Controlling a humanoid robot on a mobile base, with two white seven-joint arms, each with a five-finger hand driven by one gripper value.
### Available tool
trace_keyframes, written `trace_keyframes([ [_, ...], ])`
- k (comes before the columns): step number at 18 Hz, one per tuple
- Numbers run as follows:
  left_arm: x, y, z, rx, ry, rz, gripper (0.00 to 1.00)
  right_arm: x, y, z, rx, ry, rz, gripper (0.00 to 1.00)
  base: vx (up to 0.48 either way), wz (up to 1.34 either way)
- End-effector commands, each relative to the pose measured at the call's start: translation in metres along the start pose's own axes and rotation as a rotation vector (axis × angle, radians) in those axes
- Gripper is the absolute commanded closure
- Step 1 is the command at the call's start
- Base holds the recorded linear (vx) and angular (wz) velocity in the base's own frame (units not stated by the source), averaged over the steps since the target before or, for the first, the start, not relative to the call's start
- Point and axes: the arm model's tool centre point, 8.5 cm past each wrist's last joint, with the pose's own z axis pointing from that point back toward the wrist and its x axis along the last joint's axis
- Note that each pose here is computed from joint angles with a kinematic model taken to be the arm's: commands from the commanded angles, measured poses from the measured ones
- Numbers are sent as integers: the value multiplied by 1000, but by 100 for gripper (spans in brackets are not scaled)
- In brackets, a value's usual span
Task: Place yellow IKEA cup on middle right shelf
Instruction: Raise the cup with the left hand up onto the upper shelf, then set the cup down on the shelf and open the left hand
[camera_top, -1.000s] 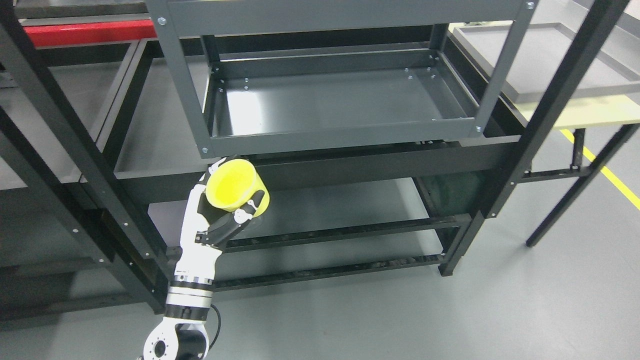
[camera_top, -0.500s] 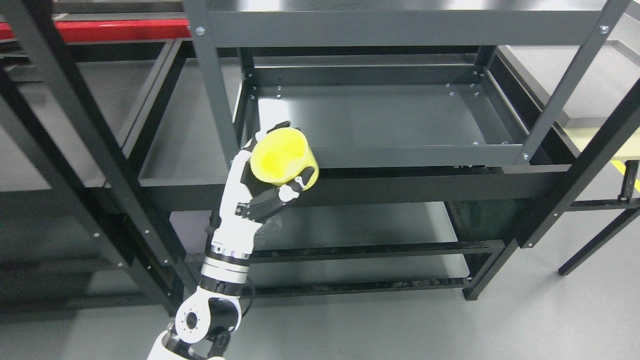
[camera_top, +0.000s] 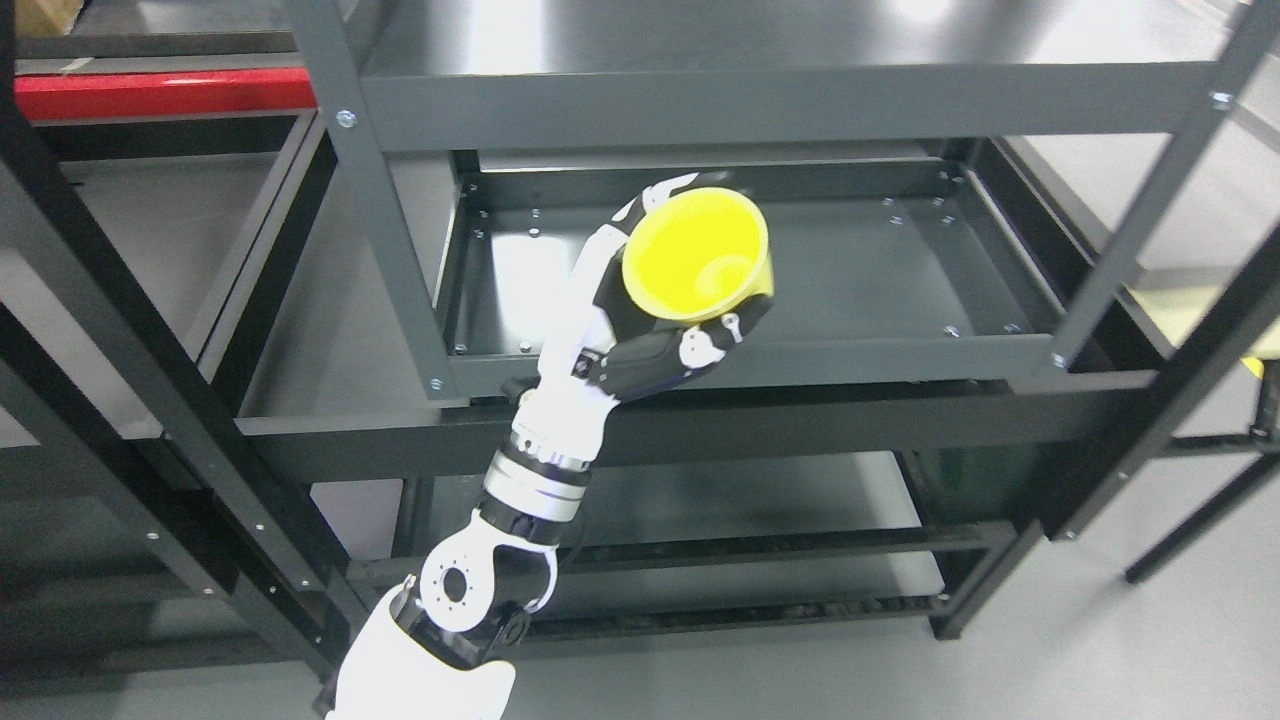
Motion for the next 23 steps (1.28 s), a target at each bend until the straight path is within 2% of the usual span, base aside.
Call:
trace_keyframes([
  [1,28,-48,-50,-222,-89,-4,100,-9,-10,-1,-13,15,-3,1,190,304],
  [5,76,-59,-104,-314,-153,86,100,-9,-10,-1,-13,15,-3,1,182,306],
  [7,95,-60,-139,-312,-95,124,100,-9,-10,-1,-13,15,-3,1,125,255],
  [10,73,-40,-162,-242,96,129,100,-9,-10,-1,-13,15,-3,1,47,109],
  [12,77,-26,-181,-198,145,117,100,-9,-10,-1,-13,15,-3,1,28,32],
  [14,81,-16,-204,-178,257,151,100,-9,-10,-1,-13,15,-3,1,8,0],
  [16,62,-2,-211,-141,414,188,100,-9,-10,-1,-13,15,-3,1,0,0],
  [20,20,40,-210,-10,559,181,100,-9,-10,-1,-13,15,-3,1,0,0],
  [23,10,52,-208,29,588,165,97,-9,-10,-1,-13,15,-3,1,0,0],
])
